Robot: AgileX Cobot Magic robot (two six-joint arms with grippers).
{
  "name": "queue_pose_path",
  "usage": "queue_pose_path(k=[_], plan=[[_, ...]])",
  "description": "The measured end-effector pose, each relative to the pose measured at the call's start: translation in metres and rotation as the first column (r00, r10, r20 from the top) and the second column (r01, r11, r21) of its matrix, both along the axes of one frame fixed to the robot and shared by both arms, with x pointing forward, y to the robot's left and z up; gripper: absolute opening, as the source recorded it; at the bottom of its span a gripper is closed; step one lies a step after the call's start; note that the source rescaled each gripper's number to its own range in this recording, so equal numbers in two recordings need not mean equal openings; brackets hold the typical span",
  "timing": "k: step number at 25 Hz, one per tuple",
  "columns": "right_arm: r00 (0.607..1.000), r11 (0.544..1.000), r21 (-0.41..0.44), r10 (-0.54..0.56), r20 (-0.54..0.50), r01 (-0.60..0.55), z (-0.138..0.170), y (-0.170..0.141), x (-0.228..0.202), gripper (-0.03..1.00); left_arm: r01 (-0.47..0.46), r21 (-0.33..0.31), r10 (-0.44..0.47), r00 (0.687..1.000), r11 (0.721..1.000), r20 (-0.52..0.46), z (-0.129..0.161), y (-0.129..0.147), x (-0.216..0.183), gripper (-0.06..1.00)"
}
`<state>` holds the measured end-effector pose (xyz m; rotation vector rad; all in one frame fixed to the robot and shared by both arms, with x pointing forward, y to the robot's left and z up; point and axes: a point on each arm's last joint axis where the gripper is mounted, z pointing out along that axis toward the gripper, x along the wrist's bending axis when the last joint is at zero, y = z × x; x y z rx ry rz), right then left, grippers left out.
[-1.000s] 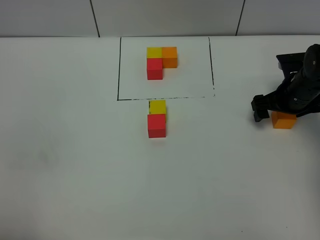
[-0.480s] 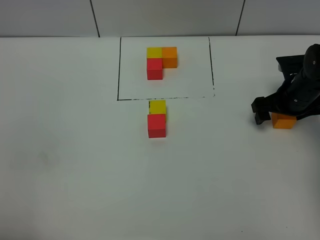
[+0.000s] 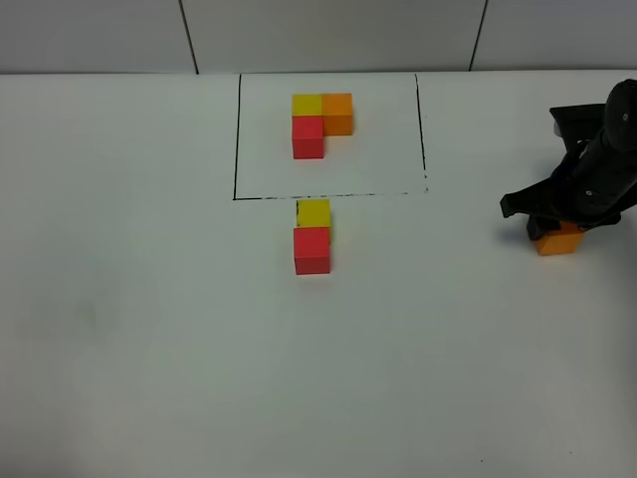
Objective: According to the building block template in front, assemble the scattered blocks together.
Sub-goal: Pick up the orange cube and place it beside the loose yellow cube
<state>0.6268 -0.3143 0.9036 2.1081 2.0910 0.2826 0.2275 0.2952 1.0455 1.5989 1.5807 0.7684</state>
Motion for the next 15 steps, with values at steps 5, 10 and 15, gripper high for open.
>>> queue_pose_path(k=[5, 10, 15], plan=[[0.996, 0.996, -0.019, 0.088, 0.024, -0.088, 0.024, 0.003, 0.017, 0.01, 0.0, 0.0, 0.0, 1.0, 1.0, 0.0, 0.0, 0.0, 0.0, 0.73], [0.87, 0.866, -0.089, 0.493, -0.018, -0.492, 0.038, 0.034, 0.02, 0.01, 0.0, 0.0, 0.0, 1.0, 1.0, 0.0, 0.0, 0.0, 0.0, 0.73], [0.546, 0.533, -0.148, 0.835, -0.065, -0.833, 0.038, 0.084, 0.014, 0.01, 0.0, 0.0, 0.0, 1.0, 1.0, 0.0, 0.0, 0.0, 0.0, 0.73]])
